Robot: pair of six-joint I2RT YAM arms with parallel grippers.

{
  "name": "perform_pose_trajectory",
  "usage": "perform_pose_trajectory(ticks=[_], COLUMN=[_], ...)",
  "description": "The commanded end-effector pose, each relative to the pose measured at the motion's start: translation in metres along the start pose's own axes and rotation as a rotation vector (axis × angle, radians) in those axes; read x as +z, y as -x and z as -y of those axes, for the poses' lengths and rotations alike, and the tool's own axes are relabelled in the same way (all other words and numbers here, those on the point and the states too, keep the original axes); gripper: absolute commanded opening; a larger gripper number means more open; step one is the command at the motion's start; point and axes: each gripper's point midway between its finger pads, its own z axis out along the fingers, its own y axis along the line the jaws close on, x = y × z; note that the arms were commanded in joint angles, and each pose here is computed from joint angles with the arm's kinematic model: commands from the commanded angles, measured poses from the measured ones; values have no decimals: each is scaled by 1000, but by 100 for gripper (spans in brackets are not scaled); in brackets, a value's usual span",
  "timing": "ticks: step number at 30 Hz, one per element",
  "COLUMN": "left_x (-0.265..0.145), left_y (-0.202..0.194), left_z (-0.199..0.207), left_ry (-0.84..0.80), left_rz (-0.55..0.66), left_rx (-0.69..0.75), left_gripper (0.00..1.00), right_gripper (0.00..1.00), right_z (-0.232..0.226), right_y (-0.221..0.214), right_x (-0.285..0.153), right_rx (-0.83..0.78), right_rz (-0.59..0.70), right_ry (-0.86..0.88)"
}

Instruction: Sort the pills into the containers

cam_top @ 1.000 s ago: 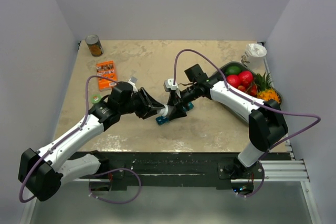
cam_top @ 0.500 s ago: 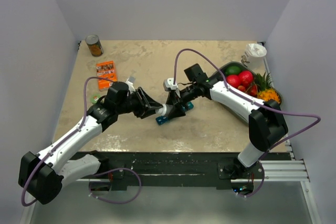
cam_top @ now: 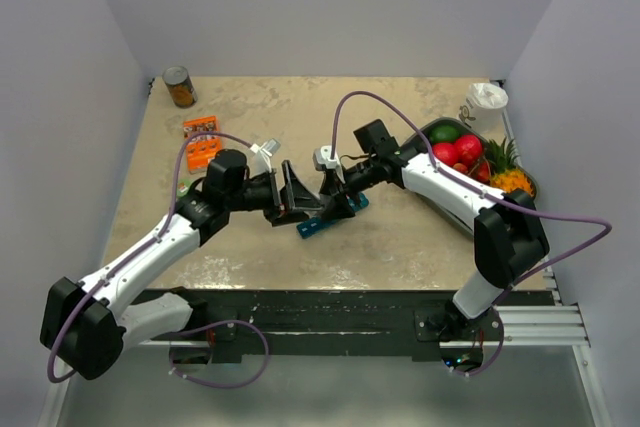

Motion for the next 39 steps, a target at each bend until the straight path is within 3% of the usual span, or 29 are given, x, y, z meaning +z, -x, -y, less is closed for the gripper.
perform_pose_trajectory(ticks=[1,4,11,14,16,19,22,25,27,33,39], left_x=[-12,-20,-52,-65,-72,-73,-71,-56,-38,-19,-7], left_y=[0,-1,-18,3,20,21,20,29,32,38,32], left_z=[36,21,0,-5,-6,4,19,18,9,14,10], left_ry=[-126,-43,35,117,140,26,-93,-103,-115,-186,-245], left_rz=[-23,-26,-101,16,153,325,471,449,359,305,229], left_rx=[252,417,790,1021,1246,1540,1723,1779,1786,1811,1773], left_gripper=[94,99,98,98,98,99,99,99,99,98,81], right_gripper=[0,0,0,0,0,0,0,0,0,0,0], right_z=[3,3,1,0,-2,-4,-5,-7,-7,-8,-9], right_y=[15,14,15,14,15,15,16,15,14,14,13], right_x=[-3,-3,-3,-3,-3,-3,-3,-2,-2,-2,-1], right_rx=[-57,-57,-61,-64,-68,-72,-75,-74,-73,-77,-77], right_rz=[25,22,25,24,28,32,36,39,38,40,40], right_ry=[-13,-12,-7,-1,10,18,26,34,37,45,49])
